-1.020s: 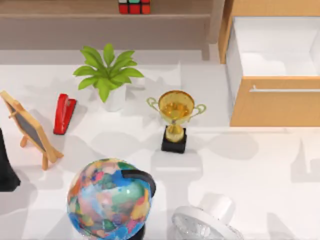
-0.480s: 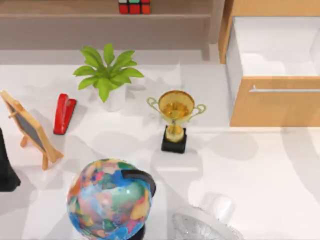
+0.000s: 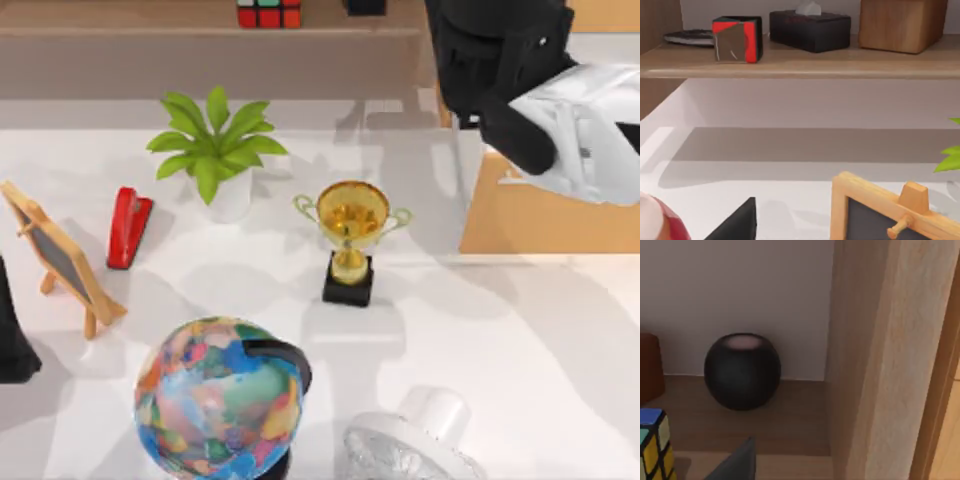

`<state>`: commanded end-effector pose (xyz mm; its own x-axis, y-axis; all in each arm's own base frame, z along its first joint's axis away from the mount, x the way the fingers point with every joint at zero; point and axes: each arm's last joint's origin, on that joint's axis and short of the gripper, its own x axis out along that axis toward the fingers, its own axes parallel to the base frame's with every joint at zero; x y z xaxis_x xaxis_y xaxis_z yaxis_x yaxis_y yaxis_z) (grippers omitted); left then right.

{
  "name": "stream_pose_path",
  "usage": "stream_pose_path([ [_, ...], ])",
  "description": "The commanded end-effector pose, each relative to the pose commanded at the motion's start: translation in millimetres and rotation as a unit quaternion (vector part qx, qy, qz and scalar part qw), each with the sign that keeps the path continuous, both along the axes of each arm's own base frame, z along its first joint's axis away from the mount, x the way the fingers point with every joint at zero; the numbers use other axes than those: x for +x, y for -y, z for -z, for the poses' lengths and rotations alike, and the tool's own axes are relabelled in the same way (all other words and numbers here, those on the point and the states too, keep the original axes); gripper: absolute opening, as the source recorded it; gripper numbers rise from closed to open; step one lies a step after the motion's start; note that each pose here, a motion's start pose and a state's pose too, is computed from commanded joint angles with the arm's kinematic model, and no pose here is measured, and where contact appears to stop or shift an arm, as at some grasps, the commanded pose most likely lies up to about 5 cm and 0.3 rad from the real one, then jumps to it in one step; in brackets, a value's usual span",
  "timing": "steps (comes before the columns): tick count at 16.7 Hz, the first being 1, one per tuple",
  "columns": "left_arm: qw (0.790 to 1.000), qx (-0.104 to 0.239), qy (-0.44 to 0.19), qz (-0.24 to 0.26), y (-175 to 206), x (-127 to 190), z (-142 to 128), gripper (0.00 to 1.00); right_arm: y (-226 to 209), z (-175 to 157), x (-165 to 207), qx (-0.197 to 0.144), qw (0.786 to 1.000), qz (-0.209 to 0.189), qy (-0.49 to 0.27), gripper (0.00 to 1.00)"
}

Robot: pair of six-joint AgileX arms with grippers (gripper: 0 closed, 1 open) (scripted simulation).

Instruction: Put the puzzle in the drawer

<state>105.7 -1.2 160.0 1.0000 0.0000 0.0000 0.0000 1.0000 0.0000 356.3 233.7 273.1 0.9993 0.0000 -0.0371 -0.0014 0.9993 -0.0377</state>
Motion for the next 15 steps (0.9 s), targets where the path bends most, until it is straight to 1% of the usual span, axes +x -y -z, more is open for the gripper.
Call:
stream_pose_path([
  [2, 1.0, 0.0, 0.0, 0.0, 0.0, 0.0, 0.0, 1.0, -45.8, 27.5, 15.7, 0.0, 1.0, -0.002, 0.002, 1.0],
  [4, 1.0, 0.0, 0.0, 0.0, 0.0, 0.0, 0.0, 1.0, -84.5, 54.5, 23.8, 0.004, 1.0, -0.001, 0.006, 1.0],
  [7, 1.0, 0.0, 0.0, 0.0, 0.0, 0.0, 0.0, 1.0, -126.8, 90.8, 27.5, 0.011, 1.0, 0.002, 0.013, 1.0],
  [10, 1.0, 0.0, 0.0, 0.0, 0.0, 0.0, 0.0, 1.0, -148.4, 112.0, 27.1, 0.018, 1.0, 0.005, 0.018, 1.0],
  [15, 1.0, 0.0, 0.0, 0.0, 0.0, 0.0, 0.0, 1.0, -150.8, 114.5, 27.0, 0.019, 1.0, 0.005, 0.019, 1.0],
])
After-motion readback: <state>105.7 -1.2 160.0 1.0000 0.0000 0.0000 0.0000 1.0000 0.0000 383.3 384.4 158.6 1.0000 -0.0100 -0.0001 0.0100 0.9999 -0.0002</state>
